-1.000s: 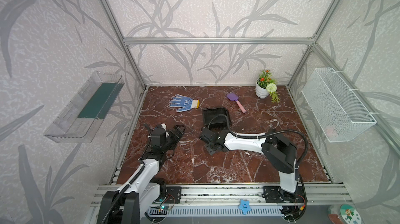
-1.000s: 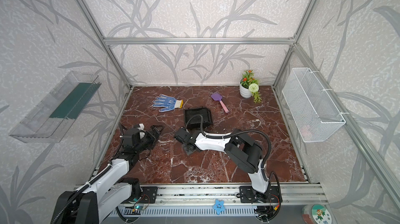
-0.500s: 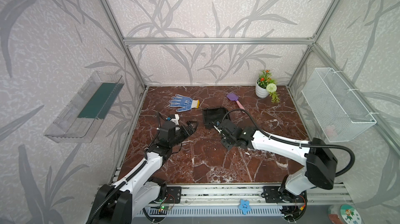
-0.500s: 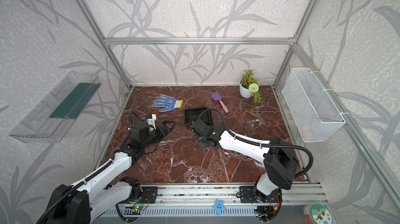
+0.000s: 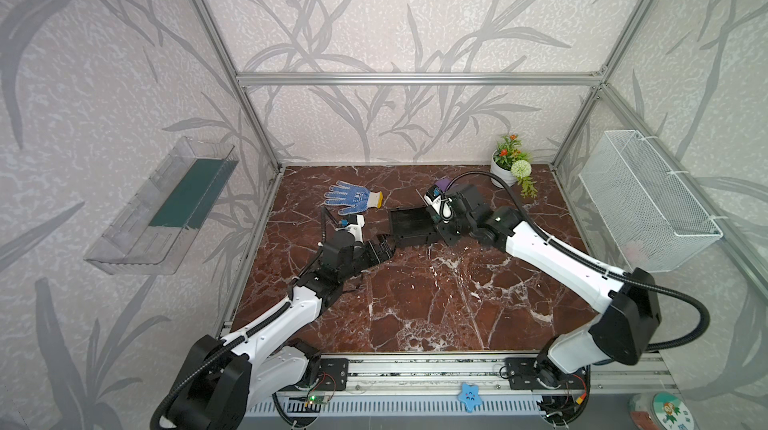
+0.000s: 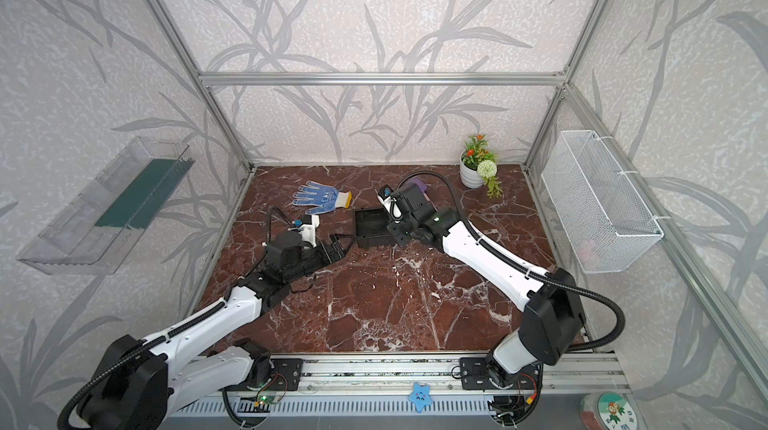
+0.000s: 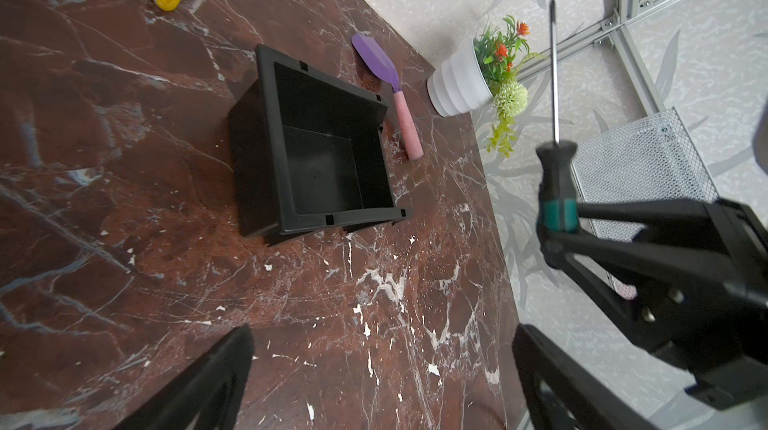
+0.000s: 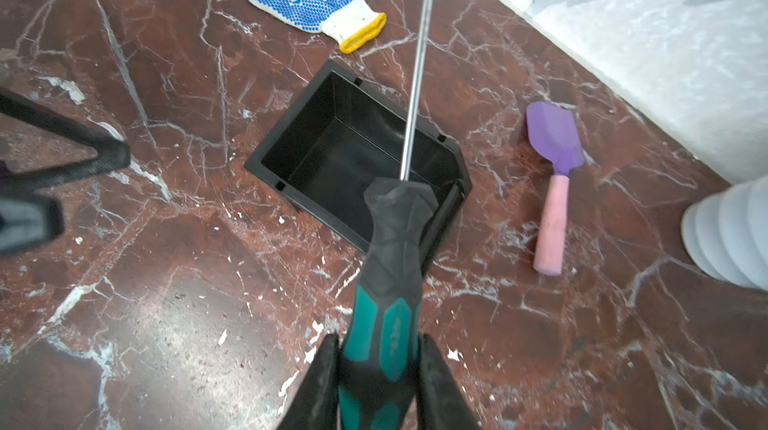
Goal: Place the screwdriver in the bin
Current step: 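Lift the screwdriver with the right gripper and carry it over the bin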
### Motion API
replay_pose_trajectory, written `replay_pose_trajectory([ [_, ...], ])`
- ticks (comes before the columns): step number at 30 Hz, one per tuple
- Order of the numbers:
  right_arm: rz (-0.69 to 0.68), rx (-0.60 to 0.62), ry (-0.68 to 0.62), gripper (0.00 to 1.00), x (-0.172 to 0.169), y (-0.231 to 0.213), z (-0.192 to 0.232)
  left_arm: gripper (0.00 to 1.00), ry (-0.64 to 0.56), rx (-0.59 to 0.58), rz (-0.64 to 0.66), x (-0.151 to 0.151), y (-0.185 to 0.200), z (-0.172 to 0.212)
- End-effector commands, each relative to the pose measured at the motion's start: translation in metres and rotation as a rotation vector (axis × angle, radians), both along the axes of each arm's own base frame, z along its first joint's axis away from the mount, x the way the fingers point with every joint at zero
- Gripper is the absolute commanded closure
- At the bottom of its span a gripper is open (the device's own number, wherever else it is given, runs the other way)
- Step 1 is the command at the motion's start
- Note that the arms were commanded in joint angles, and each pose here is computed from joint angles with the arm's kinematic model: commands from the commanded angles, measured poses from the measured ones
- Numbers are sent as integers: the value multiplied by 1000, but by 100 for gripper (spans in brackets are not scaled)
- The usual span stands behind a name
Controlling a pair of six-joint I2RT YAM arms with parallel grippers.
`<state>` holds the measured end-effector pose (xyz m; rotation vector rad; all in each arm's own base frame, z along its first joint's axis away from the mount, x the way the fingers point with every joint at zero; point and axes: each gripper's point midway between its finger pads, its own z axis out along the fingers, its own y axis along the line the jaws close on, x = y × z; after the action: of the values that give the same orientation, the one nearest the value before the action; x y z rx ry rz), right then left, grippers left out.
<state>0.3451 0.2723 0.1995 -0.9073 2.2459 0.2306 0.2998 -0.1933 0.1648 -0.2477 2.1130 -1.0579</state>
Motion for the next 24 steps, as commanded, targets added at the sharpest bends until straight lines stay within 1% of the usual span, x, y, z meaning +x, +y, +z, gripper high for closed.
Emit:
replay_pose_trajectory([
  [1,106,19,63,82,13,15,-10,1,-52,16,21,7,2,12],
  [3,148,-16,76,82,21,20,-22,1,-47,30,28,6,4,11],
  [8,223,-157,70,82,37,18,-48,1,-44,56,82,7,15,4],
  [14,304,-213,56,81,41,19,-70,1,-30,91,110,7,22,-6],
  [16,326,-229,77,80,41,20,-78,1,-25,90,105,8,20,-7],
  [19,344,-275,120,80,41,18,-91,1,-14,92,100,10,18,-9],
  [24,360,-333,113,79,46,13,-105,1,-4,97,103,10,19,-11],
])
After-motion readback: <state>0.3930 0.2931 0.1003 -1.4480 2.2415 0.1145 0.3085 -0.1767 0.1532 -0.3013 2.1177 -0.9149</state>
